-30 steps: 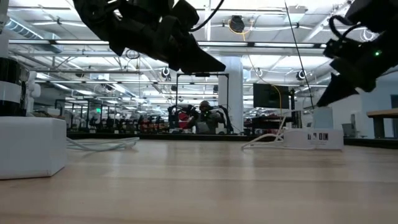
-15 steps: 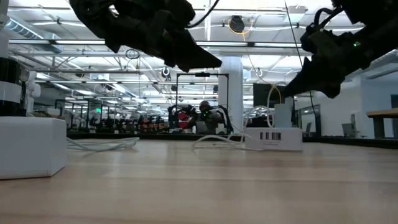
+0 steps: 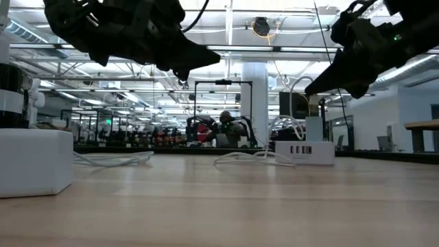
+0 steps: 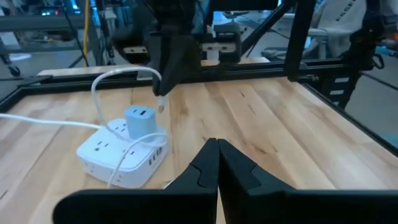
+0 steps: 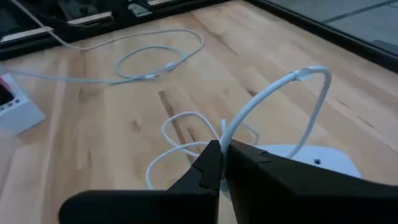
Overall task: Insert USB
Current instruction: Insert the white charger cable into the blue adapter
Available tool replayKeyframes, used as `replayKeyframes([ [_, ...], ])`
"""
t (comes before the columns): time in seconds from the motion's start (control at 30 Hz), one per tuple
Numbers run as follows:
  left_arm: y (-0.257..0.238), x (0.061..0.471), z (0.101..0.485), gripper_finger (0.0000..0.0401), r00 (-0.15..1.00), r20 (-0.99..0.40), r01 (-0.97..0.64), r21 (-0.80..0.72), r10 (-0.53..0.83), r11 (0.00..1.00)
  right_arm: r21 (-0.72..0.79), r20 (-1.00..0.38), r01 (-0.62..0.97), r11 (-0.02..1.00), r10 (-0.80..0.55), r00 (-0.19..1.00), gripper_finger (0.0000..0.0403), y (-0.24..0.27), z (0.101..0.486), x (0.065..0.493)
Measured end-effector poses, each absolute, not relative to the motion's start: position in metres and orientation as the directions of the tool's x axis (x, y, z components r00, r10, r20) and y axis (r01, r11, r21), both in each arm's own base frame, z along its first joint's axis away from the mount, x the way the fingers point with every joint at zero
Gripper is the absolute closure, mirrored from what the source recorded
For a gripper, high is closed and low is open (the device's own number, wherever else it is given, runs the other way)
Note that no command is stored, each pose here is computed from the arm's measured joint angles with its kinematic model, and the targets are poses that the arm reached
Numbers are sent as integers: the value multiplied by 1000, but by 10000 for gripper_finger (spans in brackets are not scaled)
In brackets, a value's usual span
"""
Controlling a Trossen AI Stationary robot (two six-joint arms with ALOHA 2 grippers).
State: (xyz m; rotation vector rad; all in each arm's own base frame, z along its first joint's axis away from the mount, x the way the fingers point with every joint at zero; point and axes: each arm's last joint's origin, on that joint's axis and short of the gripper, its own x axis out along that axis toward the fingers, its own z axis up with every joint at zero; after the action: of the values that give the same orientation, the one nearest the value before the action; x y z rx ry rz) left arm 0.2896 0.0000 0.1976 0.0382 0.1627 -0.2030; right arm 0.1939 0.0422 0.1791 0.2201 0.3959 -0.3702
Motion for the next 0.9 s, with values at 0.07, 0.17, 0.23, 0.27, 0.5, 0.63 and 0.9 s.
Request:
replayKeyframes([
  [0.07, 0, 289, 196, 397, 967, -168, 195, 20, -189, 981, 132, -414, 402, 906, -318, 853, 403, 40, 179, 194],
  [0.17, 0, 289, 197, 397, 969, -162, 191, 23, -185, 981, 129, -425, 434, 892, -346, 836, 403, 34, 178, 194],
  [0.23, 0, 289, 197, 397, 969, -162, 191, 23, -185, 981, 129, -432, 453, 882, -361, 826, 403, 30, 178, 195],
  [0.27, 0, 289, 197, 397, 969, -163, 191, 22, -185, 981, 131, -434, 455, 881, -362, 825, 403, 28, 177, 195],
  [0.5, 0, 289, 197, 397, 969, -164, 189, 23, -182, 982, 127, -448, 468, 875, -370, 814, 403, 22, 177, 195],
  [0.63, 0, 289, 196, 398, 969, -166, 188, 22, -182, 982, 132, -449, 470, 873, -370, 813, 403, 22, 177, 195],
  [0.9, 0, 289, 197, 398, 969, -165, 187, 22, -181, 982, 154, -459, 484, 861, -372, 807, 403, 21, 179, 190],
])
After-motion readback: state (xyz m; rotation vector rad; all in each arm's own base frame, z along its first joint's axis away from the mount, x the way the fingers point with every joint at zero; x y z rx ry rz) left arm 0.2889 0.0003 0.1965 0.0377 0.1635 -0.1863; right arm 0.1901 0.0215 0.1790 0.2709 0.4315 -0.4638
